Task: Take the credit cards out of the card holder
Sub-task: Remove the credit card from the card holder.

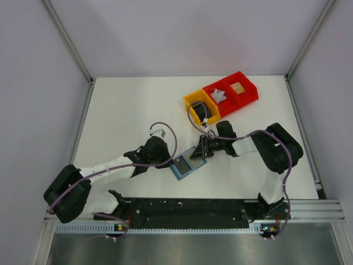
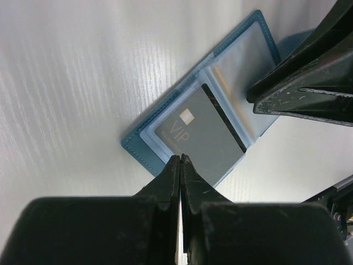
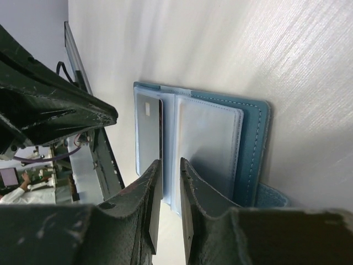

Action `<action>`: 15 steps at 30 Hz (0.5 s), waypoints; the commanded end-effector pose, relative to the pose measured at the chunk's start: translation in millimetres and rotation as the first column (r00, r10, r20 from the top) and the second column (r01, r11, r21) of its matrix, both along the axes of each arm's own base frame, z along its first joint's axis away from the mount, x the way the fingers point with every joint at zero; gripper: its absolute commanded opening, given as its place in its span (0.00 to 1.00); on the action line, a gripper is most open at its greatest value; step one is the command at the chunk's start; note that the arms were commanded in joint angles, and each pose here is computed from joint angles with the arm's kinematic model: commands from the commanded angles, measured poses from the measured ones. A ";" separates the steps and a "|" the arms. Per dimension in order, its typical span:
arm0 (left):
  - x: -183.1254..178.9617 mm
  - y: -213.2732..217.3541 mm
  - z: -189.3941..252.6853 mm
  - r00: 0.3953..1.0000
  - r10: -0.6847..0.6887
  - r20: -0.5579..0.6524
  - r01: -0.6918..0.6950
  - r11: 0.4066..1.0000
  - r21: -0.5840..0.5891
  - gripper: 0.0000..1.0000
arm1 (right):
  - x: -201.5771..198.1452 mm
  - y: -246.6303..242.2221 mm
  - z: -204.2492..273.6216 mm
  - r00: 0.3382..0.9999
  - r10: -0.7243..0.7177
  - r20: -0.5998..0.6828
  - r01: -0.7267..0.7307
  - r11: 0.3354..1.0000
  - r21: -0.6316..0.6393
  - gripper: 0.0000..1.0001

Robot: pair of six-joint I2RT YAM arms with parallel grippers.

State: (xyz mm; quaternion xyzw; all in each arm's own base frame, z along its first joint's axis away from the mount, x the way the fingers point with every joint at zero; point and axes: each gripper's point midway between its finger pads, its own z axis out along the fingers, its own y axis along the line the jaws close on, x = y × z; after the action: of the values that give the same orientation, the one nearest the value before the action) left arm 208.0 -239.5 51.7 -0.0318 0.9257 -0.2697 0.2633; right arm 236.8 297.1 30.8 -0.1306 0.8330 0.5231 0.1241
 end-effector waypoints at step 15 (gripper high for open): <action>-1.2 -5.1 -26.4 0.997 -0.041 -0.067 0.044 0.998 0.041 0.00 | 3.4 24.7 5.4 0.997 0.062 0.052 -0.062 0.998 0.016 0.19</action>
State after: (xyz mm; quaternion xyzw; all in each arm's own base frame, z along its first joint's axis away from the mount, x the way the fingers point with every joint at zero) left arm 200.8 -237.7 22.8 -0.0190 0.9427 -0.2469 0.2238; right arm 236.0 312.8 35.6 -0.1508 0.8263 0.5284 0.1233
